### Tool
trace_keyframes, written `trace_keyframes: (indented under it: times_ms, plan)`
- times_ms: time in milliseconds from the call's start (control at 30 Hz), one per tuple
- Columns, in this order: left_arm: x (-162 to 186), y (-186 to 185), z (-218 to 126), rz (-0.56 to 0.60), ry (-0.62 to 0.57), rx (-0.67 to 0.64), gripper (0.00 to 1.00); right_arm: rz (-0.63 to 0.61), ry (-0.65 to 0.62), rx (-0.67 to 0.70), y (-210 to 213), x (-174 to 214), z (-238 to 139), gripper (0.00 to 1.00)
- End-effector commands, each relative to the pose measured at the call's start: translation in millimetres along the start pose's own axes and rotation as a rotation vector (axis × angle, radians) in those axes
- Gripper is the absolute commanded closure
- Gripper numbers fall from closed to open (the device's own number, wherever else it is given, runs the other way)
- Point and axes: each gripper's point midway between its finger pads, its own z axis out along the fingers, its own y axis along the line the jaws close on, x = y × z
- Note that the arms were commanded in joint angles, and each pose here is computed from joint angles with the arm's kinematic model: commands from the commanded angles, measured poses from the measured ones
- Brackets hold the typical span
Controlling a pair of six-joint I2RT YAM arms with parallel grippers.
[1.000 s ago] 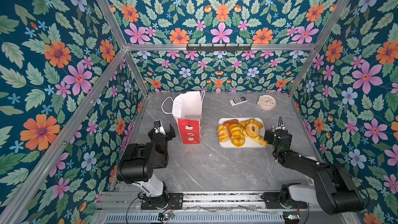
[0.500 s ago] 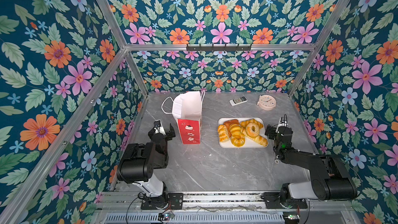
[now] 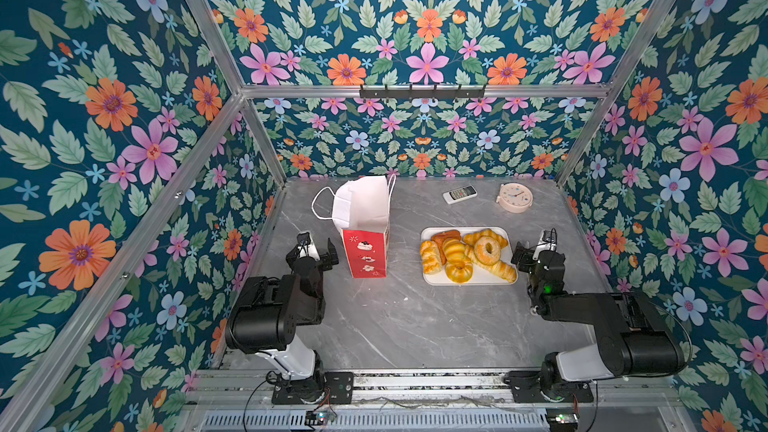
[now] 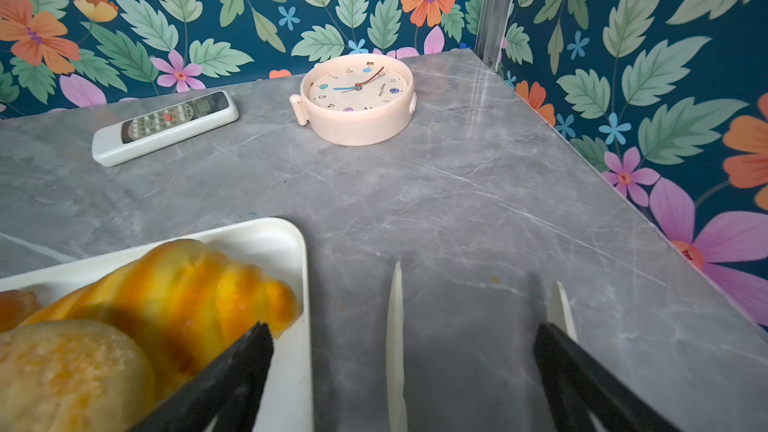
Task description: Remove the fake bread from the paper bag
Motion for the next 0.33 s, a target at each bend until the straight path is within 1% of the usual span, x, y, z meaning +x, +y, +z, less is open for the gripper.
trace_keyframes:
  times_ms: [0, 33, 67, 133, 300]
  plan:
    - [-6.7, -1.2, 0.5, 0.002, -0.025, 0.007, 0.0, 0.001, -0.055, -0.005, 1.4, -11.8, 0.3, 0.01]
    - [-6.9, -1.4, 0.7, 0.002, -0.025, 0.007, 0.0, 0.004, -0.055, -0.004, 1.2, -12.5, 0.0, 0.01]
    - [-6.7, -1.0, 0.9, 0.002, -0.024, 0.005, 0.0, 0.007, -0.029, -0.004, 1.1, -9.2, -0.6, 0.01]
    - [-6.4, -1.1, 2.0, 0.003, -0.02, 0.004, 0.0, 0.003, -0.049, -0.003, 1.0, -11.7, 0.1, 0.01]
    - [-7.0, -2.0, 0.4, 0.003, -0.026, 0.01, 0.0, 0.005, -0.033, -0.005, 1.4, -9.3, -0.5, 0.01]
